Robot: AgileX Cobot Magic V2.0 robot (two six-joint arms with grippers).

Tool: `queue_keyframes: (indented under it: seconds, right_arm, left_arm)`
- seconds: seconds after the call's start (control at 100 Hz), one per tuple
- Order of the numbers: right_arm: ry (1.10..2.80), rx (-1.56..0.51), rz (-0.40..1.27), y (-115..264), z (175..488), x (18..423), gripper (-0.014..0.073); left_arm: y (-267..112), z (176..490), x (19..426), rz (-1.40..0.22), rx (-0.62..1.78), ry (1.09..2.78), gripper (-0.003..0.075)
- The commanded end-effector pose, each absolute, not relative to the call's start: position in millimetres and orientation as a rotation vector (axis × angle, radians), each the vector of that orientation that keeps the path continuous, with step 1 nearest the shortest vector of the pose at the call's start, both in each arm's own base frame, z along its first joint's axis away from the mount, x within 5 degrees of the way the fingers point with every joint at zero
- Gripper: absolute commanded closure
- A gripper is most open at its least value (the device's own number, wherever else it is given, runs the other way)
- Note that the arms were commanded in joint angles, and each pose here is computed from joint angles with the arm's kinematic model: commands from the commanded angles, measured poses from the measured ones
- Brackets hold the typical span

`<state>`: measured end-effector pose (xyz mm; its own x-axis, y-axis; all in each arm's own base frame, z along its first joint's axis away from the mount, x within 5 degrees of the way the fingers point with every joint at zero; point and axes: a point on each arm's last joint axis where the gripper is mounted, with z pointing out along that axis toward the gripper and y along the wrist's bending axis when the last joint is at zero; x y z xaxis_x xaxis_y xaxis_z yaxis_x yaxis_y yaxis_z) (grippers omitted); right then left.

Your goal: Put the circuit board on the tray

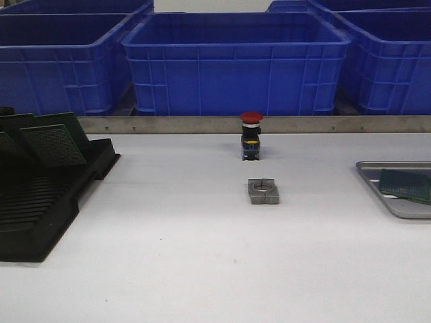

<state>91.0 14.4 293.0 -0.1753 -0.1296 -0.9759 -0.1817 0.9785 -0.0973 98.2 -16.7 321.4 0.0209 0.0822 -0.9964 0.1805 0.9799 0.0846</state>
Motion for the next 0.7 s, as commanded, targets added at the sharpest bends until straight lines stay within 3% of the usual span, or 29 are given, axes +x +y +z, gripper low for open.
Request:
queue_keyframes:
  seconds: [0.0,0.29,0.69]
  right_arm:
    - [1.632,-0.199,0.026,14,299,75,0.0657]
    - [1.488,-0.284,0.043,24,288,31,0.0657]
    - [1.476,-0.299,0.047,26,287,26,0.0657]
  left_arm:
    - [-16,323,87,-0.094,0.172,1.503,0.0741]
    - [-16,299,52,-0.089,0.185,1.388,0.0741]
    - [-17,292,46,-0.092,0.188,1.371,0.0741]
